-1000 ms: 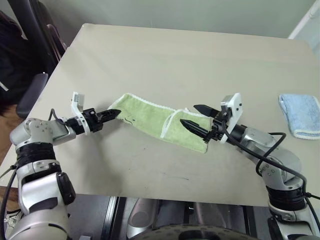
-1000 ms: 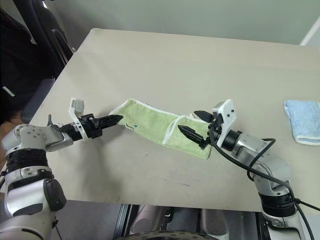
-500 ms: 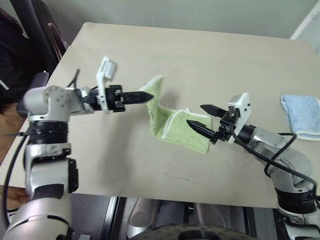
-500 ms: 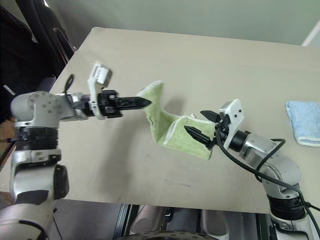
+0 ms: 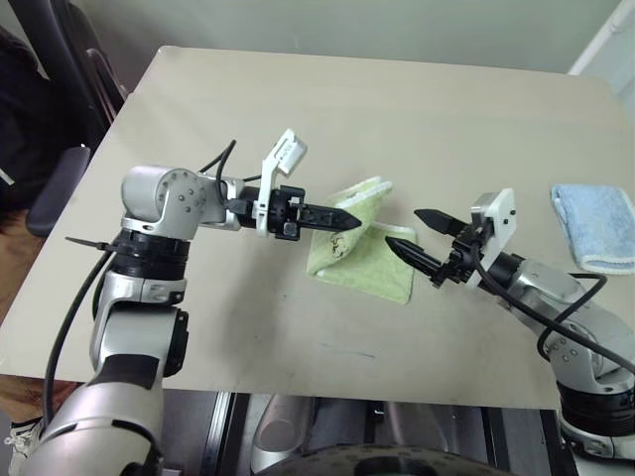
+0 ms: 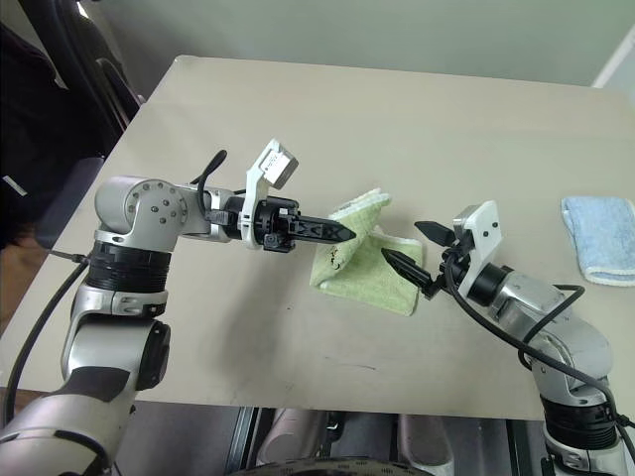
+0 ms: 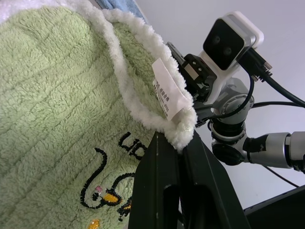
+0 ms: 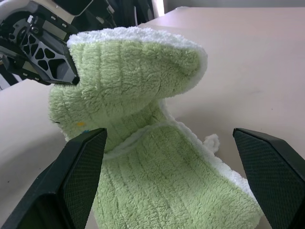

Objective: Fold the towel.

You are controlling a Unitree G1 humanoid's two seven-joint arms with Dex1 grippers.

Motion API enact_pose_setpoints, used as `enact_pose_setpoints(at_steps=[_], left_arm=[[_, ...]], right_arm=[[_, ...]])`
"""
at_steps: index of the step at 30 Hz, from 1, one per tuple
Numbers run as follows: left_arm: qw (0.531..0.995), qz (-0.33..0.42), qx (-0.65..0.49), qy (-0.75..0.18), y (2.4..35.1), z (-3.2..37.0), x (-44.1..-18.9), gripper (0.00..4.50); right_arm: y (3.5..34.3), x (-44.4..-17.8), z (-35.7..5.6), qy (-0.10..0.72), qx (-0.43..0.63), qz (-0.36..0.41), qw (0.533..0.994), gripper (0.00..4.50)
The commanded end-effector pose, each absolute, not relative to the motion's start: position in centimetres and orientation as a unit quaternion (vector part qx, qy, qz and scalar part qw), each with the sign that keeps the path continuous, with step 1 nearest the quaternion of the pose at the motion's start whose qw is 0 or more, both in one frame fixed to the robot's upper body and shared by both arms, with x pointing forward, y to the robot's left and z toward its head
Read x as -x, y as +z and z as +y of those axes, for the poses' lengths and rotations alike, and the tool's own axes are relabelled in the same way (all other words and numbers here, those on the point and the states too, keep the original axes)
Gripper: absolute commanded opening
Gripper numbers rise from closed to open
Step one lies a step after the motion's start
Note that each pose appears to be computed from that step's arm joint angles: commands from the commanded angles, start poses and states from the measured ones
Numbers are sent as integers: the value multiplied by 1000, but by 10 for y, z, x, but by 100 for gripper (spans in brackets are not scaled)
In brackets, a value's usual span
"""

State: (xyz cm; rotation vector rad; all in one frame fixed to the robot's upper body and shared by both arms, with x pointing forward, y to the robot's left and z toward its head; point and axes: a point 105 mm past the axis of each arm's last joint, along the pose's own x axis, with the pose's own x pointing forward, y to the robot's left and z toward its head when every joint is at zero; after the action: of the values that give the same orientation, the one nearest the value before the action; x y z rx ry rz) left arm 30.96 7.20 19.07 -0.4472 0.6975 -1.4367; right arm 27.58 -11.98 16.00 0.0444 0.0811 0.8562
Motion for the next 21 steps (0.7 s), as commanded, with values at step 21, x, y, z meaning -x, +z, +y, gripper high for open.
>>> enact_pose_setpoints(at_steps=[21], left_arm=[[630,325,140,-691,172,20,-290,3]], right_arm=[[177,-262,-150,391,24,30,919,450]])
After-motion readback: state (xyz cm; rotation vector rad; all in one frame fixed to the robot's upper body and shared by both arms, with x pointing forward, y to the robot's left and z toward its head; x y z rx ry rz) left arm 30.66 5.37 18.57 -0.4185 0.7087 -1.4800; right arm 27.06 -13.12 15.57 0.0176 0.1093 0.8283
